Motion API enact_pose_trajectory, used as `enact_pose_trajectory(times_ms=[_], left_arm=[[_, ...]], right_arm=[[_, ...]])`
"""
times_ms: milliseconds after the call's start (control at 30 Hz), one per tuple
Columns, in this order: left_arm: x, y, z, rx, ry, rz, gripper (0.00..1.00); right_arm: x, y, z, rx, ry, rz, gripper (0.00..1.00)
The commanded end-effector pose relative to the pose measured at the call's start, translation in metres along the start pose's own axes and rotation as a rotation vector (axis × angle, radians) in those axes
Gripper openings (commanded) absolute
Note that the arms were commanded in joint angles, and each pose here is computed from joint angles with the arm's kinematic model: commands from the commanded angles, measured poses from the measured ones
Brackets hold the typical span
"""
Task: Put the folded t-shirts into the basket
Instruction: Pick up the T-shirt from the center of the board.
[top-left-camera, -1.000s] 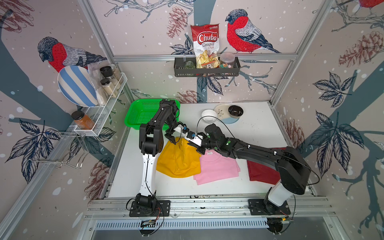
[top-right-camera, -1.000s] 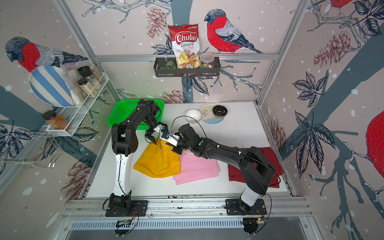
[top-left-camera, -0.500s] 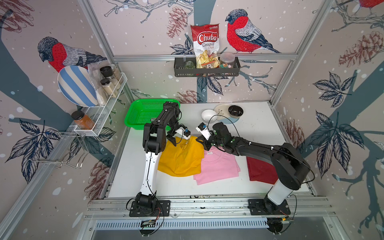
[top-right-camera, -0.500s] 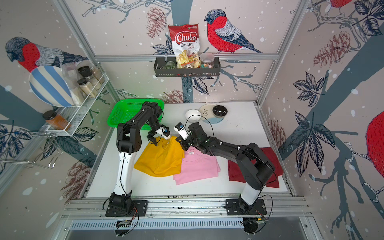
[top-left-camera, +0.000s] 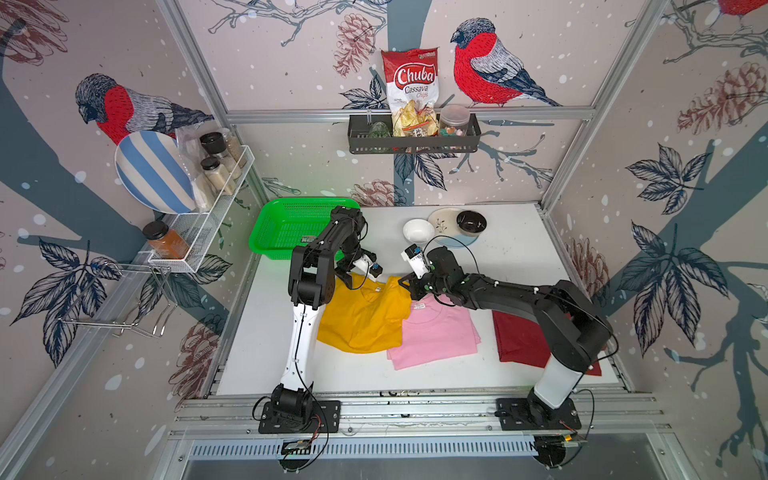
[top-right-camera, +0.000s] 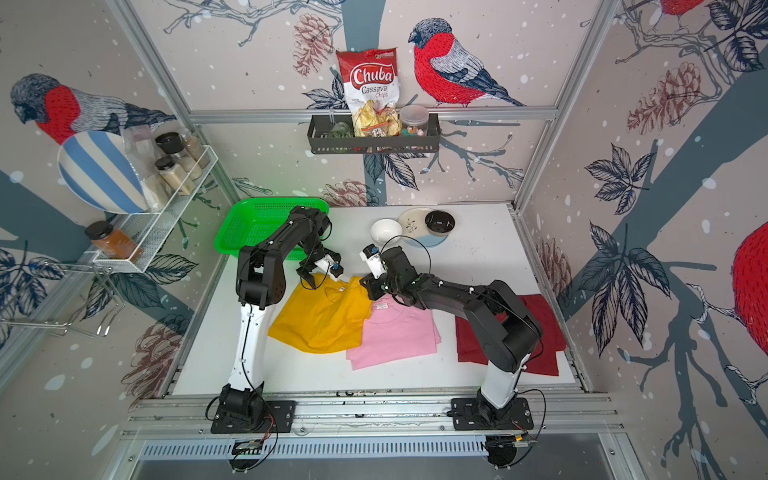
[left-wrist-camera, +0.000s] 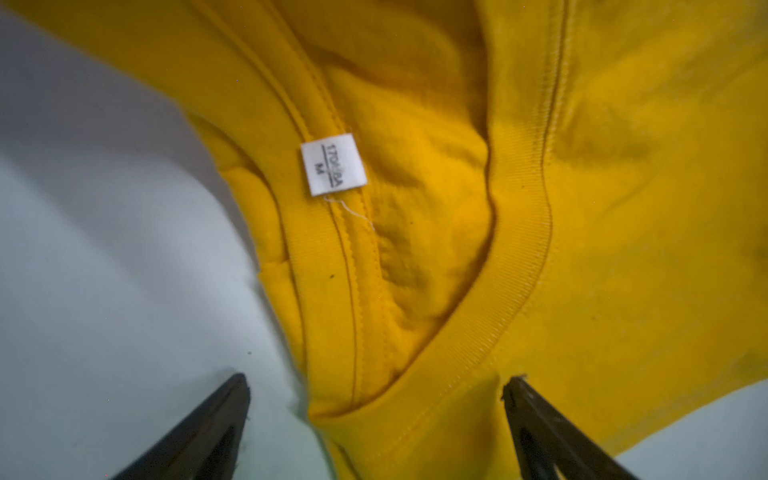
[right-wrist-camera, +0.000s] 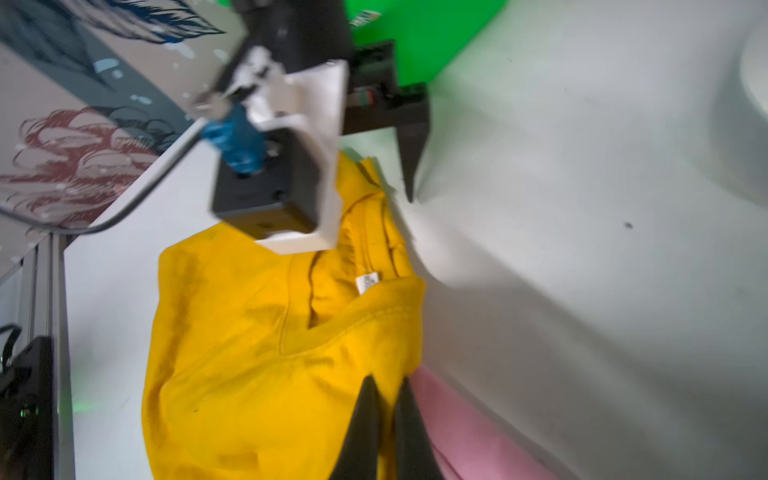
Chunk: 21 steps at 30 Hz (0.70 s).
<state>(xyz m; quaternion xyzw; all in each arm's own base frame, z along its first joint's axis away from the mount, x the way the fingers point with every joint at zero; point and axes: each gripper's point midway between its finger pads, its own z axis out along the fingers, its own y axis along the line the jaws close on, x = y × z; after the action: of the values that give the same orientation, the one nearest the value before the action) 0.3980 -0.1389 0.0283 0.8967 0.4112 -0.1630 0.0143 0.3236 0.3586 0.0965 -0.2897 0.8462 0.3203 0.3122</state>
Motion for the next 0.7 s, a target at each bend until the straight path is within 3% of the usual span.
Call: enact_pose_trajectory(times_ms=[0, 400, 667], left_arm=[[0.010, 0.005, 0.005, 0.010, 0.071, -0.042, 0.94], [0.037, 0.000, 0.012, 0.066, 0.213, -0.179, 0.89], [0.045, -0.005, 0.017, 0.108, 0.277, -0.177, 0.82]], right_arm=[[0.020, -0.018, 0.003, 0.041, 0.106, 0.255, 0.00], [0.023, -0.020, 0.006, 0.023, 0.121, 0.301, 0.00], [0.017, -0.014, 0.007, -0.006, 0.136, 0.306, 0.00]])
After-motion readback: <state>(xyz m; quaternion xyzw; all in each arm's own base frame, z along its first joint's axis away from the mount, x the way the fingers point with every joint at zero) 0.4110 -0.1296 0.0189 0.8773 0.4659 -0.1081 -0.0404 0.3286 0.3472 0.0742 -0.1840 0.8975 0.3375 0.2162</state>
